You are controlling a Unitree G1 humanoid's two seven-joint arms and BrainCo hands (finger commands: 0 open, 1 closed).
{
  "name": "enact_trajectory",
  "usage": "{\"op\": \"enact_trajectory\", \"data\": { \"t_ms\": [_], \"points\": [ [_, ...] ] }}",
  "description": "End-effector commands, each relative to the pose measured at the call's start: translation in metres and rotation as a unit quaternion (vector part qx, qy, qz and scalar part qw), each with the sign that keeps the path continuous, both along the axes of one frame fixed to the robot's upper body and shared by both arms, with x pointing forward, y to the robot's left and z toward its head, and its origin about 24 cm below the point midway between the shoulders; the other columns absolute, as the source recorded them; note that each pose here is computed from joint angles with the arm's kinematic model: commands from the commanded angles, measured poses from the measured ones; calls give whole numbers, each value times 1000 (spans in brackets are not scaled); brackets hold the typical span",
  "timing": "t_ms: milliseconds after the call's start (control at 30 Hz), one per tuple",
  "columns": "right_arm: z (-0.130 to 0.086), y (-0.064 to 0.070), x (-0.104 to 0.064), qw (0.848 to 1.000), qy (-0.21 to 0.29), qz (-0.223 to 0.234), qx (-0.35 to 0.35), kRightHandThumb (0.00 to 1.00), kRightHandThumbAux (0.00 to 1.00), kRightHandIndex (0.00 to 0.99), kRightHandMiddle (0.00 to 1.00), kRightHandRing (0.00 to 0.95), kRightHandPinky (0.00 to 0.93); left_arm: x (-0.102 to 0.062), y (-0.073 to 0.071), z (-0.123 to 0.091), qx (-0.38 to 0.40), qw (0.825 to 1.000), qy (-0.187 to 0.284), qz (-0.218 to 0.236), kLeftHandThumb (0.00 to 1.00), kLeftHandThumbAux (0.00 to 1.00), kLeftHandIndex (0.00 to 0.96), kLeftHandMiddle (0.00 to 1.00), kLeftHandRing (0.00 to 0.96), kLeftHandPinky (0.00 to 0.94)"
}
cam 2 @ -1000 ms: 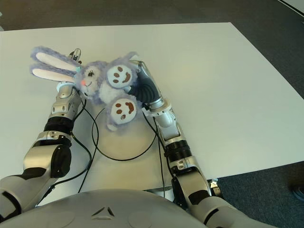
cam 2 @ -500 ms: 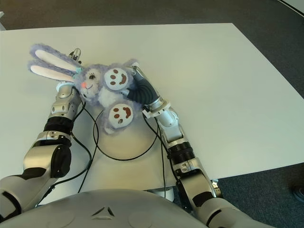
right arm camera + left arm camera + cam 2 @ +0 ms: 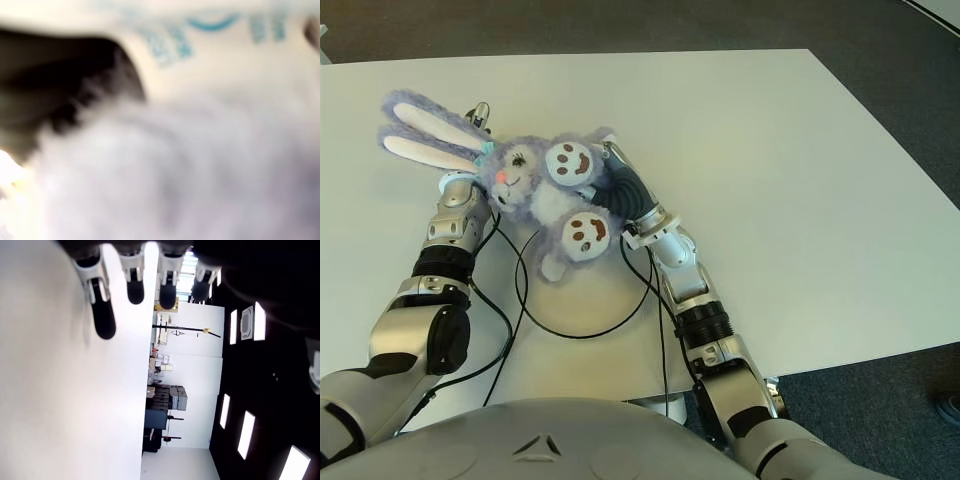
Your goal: Put the doll into the plate.
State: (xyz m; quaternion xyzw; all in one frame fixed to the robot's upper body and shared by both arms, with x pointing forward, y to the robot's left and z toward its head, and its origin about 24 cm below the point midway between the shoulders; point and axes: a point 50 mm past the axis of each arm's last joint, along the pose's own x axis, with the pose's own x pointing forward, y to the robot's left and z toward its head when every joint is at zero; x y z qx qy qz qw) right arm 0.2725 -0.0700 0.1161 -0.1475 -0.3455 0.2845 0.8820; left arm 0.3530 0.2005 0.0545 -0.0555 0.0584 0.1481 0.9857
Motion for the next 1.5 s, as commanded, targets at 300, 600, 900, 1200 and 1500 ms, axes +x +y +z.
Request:
{"op": "enact_trajectory", "data": {
  "t_ms": [300,600,900,1200,1500],
  "points": [
    [-50,-8,-12,995,96,-30,-27,710,715,438,870,866,870,-8,-1,-19,-9,999,38,2,0,399,0,91,60,0],
    [-53,-9,-12,995,95,-34,-4,714,713,438,858,854,837,-8,1,-18,-9,999,37,2,0,404,0,95,64,0],
    [-53,-9,-10,995,97,-18,7,682,726,425,712,730,695,-8,1,-18,-9,999,38,3,0,405,0,101,69,0],
    [-56,-7,-9,994,103,-1,37,666,733,407,438,415,361,-8,1,-18,-6,999,38,4,0,399,0,101,70,0],
    [-56,-5,-8,996,76,10,45,665,735,405,361,349,331,-8,1,-18,-5,999,37,4,0,400,0,95,64,0]
  ]
}}
